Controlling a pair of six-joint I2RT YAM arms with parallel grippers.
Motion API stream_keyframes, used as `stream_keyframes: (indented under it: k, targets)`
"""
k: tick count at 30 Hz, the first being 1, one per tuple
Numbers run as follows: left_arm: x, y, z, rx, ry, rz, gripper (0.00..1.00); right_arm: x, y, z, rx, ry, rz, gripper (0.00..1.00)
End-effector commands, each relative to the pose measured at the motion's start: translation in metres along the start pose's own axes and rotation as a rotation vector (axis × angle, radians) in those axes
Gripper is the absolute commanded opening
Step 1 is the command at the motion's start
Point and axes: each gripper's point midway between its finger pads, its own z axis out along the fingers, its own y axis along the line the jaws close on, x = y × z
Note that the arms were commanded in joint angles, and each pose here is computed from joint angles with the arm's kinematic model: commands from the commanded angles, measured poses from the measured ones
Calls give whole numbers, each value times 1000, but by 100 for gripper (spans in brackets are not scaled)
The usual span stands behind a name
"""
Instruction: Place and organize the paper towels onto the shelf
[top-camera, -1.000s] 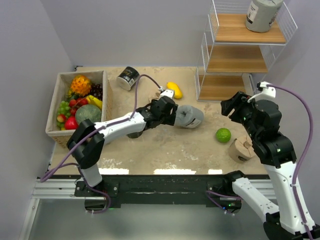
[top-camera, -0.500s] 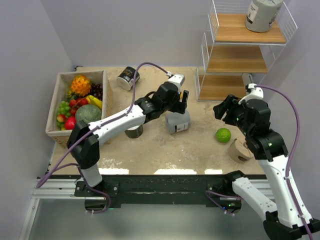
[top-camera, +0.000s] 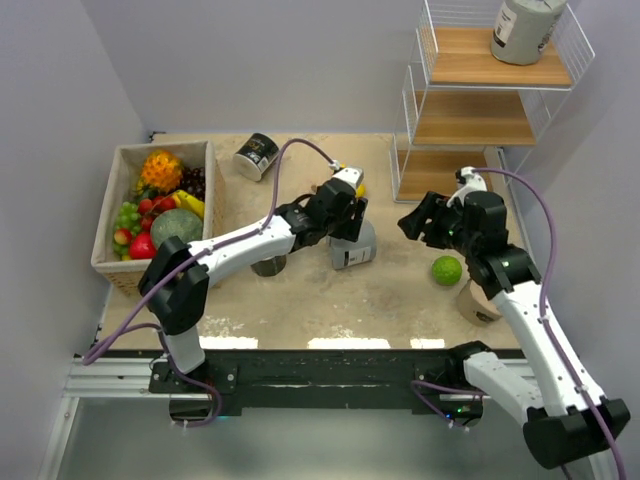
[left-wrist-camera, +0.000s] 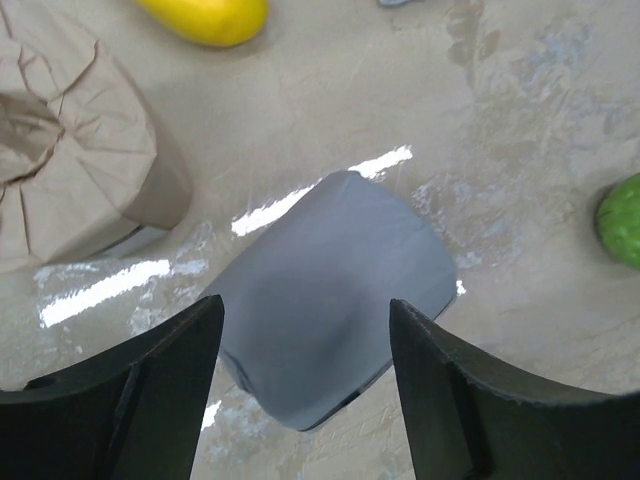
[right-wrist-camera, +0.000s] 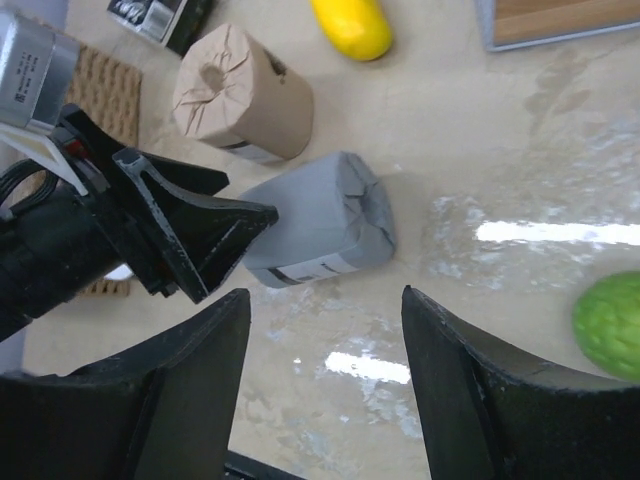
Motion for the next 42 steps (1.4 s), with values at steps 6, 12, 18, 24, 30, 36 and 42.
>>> stream_keyframes:
  k: [6,12,18,24,30,36,42]
  targets:
    - [18,52,-23,-97,17,-111,72,15,18,68,-321,94,86,70]
    - [20,66,-38,-84,7,-152,72,38,10,104,-420,182,92,74]
    - [9,64,-58,-55,-25,-149,74,65,5,131,-509,284,120,81]
    - [4,70,-77,-62,-56,-143,75,85,-1,143,-539,324,148,82]
    - [5,81,-95,-92,-88,-112,76,102,1,151,-631,383,184,80]
    - [5,96,-109,-142,-127,-68,77,110,8,154,-681,414,199,79]
    - [9,105,-114,-173,-132,-39,78,122,22,159,-713,446,157,74]
